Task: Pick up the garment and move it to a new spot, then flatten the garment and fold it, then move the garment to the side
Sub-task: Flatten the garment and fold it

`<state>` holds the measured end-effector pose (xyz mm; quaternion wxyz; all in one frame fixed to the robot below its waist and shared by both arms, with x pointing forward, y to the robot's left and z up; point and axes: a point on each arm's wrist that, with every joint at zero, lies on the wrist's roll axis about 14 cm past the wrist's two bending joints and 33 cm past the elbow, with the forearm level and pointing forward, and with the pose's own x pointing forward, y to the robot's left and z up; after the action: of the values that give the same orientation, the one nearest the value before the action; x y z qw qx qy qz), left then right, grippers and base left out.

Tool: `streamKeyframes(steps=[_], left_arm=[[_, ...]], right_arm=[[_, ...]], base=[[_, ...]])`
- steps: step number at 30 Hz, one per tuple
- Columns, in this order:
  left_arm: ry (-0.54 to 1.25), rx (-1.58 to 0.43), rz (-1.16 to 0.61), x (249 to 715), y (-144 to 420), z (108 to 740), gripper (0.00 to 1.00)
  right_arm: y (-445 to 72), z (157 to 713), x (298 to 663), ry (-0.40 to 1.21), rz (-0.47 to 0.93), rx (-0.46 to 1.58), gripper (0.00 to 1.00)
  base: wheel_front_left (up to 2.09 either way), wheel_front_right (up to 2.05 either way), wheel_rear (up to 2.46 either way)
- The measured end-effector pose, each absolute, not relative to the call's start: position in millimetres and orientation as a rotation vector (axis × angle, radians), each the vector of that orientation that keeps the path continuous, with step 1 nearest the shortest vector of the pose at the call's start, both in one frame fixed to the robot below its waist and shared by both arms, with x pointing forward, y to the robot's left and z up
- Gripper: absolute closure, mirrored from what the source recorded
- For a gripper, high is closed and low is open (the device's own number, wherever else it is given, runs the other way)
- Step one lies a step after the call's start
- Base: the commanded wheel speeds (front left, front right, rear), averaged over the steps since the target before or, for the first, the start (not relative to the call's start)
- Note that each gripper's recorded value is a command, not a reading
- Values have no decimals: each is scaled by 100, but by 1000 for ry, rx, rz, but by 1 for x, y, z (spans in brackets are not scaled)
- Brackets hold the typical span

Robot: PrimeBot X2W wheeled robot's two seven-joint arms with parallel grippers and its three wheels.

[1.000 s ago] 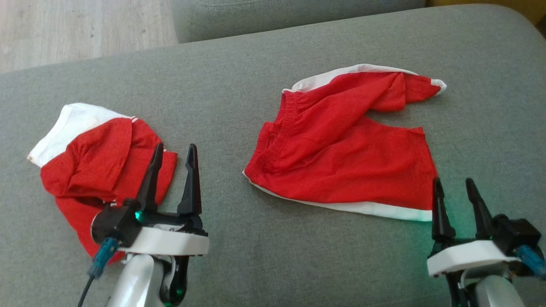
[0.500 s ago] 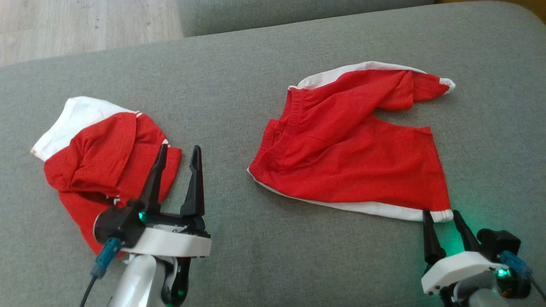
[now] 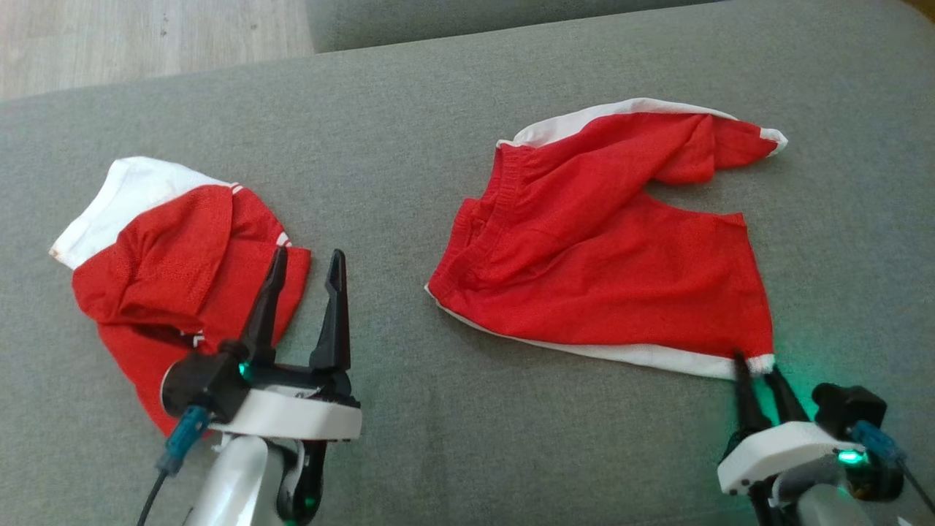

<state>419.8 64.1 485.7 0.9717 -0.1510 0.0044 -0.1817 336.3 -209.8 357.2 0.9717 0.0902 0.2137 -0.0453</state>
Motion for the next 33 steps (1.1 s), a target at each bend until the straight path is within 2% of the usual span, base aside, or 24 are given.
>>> streamKeyframes(steps=[3, 9, 14, 17, 33], left_arm=[[38, -275, -402, 416, 57, 478, 0], [199, -132, -647, 385, 10, 443, 0], [319, -16, -788, 375, -6, 416, 0], [358, 61, -840, 381, -7, 402, 0], [350, 93, -940, 397, -27, 391, 0]], right_arm=[[-216, 359, 338, 426, -109, 178, 100], [-230, 364, 343, 403, -150, 173, 100], [-234, 365, 348, 398, -162, 172, 100], [-235, 365, 353, 395, -164, 176, 100], [-232, 358, 359, 412, -160, 191, 100]], base=[[0, 0, 0], [0, 0, 0], [0, 0, 0], [0, 0, 0], [0, 0, 0]])
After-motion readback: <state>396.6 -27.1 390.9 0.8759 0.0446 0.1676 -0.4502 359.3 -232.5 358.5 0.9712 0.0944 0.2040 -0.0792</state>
